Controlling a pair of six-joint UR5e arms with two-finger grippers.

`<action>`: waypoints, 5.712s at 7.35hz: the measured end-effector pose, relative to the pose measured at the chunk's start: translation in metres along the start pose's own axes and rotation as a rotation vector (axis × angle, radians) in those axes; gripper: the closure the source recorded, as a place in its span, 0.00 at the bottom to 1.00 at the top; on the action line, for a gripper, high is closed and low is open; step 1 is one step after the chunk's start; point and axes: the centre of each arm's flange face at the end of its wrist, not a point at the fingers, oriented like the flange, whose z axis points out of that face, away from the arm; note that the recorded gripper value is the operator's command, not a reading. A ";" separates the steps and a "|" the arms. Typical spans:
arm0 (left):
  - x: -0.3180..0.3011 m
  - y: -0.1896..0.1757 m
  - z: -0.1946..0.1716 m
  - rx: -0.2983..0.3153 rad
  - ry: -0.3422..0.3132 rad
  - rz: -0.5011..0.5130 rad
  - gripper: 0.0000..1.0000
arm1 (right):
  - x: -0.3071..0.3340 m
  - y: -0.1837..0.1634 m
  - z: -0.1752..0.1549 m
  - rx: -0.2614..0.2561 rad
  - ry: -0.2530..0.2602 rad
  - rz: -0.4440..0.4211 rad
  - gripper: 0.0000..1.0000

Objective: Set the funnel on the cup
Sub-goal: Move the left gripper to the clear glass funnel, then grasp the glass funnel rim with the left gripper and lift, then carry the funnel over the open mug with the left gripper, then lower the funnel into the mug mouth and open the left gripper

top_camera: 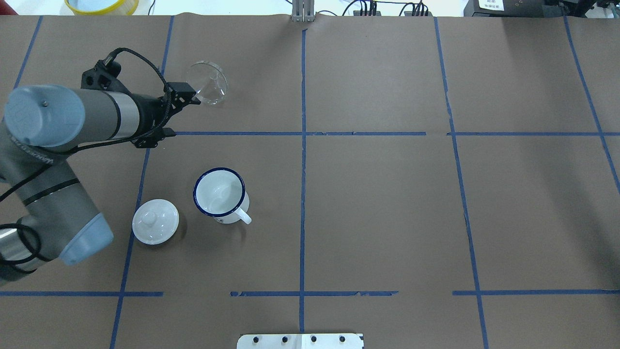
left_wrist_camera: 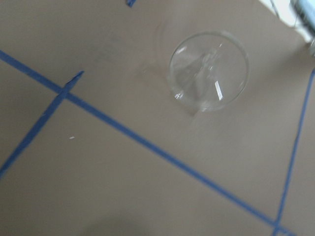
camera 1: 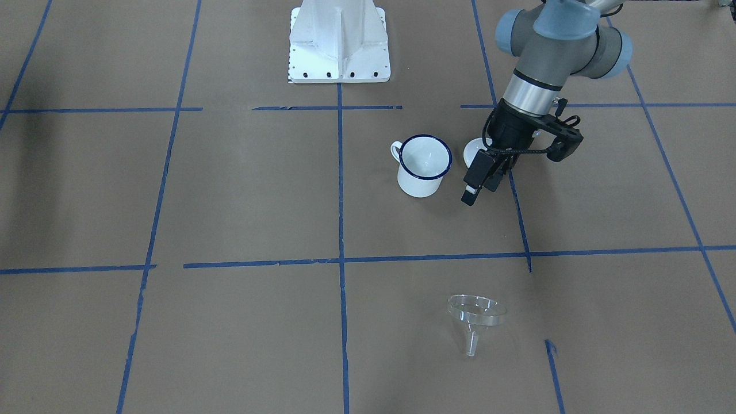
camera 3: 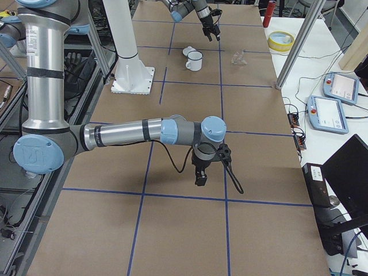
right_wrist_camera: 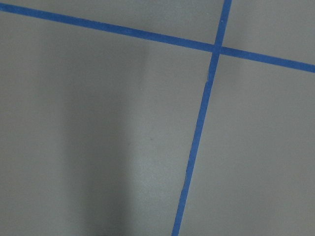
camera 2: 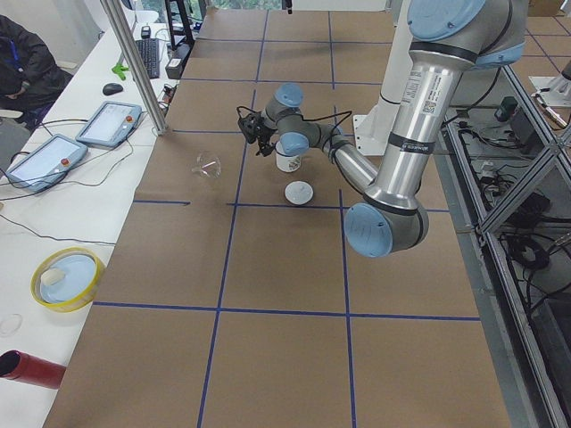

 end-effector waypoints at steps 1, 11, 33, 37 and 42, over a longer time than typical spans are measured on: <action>0.012 -0.010 0.037 0.072 0.050 -0.141 0.00 | 0.000 0.000 0.000 0.000 0.000 0.000 0.00; 0.037 -0.057 0.148 0.259 0.196 -0.395 1.00 | 0.000 0.000 0.000 0.000 0.000 0.000 0.00; 0.108 0.153 -0.031 -0.188 -0.708 0.293 1.00 | 0.000 0.000 0.000 0.000 0.000 0.000 0.00; 0.087 0.160 0.009 -0.204 -0.708 0.311 1.00 | 0.000 0.000 0.000 0.000 0.000 0.000 0.00; 0.083 0.159 0.019 -0.213 -0.710 0.334 0.70 | 0.000 0.000 0.000 0.000 0.000 0.000 0.00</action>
